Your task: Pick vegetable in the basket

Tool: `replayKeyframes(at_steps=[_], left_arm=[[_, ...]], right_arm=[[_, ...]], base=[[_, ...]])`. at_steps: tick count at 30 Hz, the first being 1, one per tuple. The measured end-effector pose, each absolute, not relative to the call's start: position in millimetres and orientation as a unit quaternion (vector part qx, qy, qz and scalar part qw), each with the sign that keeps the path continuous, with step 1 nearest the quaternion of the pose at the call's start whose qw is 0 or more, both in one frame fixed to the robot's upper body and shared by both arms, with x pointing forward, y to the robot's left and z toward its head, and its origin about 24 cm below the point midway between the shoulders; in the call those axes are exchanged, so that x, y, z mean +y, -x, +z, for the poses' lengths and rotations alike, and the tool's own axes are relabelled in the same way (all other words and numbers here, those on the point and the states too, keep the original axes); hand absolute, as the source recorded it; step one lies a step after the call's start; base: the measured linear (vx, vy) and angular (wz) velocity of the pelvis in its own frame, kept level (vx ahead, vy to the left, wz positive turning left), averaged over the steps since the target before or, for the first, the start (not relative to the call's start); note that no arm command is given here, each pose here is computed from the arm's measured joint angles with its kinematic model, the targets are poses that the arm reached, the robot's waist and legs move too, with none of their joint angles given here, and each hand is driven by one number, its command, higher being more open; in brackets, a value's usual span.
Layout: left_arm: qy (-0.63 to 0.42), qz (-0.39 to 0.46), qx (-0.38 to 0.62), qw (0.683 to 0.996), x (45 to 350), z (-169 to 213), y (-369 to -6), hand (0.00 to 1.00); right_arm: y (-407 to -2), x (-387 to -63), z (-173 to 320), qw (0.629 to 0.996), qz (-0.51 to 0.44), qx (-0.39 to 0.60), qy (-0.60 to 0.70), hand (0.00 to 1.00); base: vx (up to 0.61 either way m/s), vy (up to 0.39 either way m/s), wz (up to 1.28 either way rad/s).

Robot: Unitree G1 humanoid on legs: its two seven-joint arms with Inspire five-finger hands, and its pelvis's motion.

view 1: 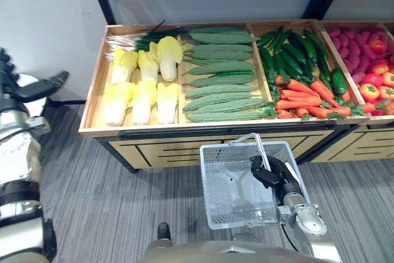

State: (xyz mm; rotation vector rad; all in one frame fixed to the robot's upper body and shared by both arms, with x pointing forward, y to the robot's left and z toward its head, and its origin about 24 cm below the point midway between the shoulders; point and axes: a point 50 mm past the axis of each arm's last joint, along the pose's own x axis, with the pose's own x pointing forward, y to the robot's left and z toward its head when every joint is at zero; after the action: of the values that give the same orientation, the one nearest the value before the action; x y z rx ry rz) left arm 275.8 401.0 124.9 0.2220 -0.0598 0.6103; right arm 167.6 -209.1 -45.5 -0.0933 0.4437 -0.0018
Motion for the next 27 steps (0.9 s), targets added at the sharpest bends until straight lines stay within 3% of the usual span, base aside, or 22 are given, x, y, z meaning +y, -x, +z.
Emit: replayKeyframes(at_steps=[6,12,27], left_arm=[[-0.108,0.314,0.008,0.943,412,127,-283,1.00],[-0.107,0.325,-0.019,0.940,415,155,-296,1.00],[-0.092,0.348,-0.014,0.933,419,177,-308,1.00]], right_arm=[[-165,-199,-47,0.974,0.022,0.223,0.042,0.00],[-166,-196,-36,0.979,0.027,0.199,0.040,0.00],[-187,-189,-10,0.991,0.035,0.129,0.024,0.00]], base=[[-0.03,-0.020,-0.15],[-0.07,-0.019,-0.07],[-0.02,-0.003,-0.09]])
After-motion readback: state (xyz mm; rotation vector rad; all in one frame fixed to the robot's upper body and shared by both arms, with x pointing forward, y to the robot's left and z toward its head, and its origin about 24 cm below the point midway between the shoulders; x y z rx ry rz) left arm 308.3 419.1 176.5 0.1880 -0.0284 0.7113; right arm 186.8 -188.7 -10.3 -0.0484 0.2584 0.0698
